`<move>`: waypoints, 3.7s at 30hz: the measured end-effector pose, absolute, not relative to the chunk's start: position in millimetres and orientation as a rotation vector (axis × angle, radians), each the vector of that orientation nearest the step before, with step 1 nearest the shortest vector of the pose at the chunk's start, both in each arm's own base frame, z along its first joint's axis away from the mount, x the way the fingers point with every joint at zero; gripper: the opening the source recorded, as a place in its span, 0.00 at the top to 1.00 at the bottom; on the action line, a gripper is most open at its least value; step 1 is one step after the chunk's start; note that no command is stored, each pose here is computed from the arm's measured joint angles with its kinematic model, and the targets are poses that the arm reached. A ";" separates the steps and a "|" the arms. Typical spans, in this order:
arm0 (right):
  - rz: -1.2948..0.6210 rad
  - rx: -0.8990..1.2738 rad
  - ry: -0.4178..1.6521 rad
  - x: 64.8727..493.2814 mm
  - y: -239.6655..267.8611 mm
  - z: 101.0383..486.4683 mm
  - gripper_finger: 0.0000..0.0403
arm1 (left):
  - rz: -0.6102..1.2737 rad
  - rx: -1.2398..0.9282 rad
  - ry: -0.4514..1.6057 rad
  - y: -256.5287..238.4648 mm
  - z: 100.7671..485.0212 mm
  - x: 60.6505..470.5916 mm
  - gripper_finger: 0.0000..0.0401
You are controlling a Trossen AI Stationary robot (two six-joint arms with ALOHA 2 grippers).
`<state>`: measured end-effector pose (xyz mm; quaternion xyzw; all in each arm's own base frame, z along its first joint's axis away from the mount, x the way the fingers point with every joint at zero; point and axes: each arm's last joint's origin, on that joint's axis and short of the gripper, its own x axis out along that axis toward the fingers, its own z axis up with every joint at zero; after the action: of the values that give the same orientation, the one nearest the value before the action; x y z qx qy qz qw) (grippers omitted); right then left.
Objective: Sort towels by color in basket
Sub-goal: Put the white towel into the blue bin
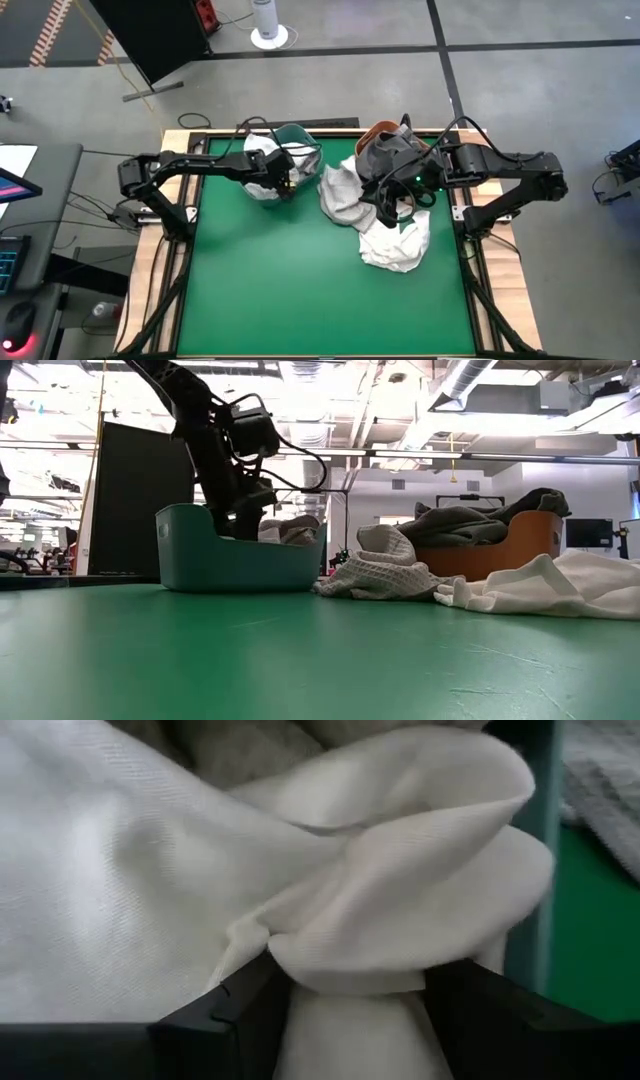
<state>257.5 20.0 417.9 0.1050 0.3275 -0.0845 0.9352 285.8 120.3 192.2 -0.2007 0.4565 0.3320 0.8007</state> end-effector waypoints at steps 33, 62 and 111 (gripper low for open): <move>-0.152 0.213 0.619 260.5 23.1 421.9 0.55 | 0.864 -0.293 1.157 152.9 245.4 253.1 0.51; -0.157 0.221 0.619 260.5 22.4 421.8 0.55 | 0.899 -0.256 0.975 168.0 329.1 260.0 0.58; -0.183 0.229 0.612 260.5 21.8 422.0 0.55 | 0.901 -0.457 0.953 170.8 217.2 248.6 0.58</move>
<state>260.5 21.8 422.0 0.1123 0.3001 -0.0900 0.9430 248.6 170.8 217.2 -0.2106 0.4392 0.4152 0.7683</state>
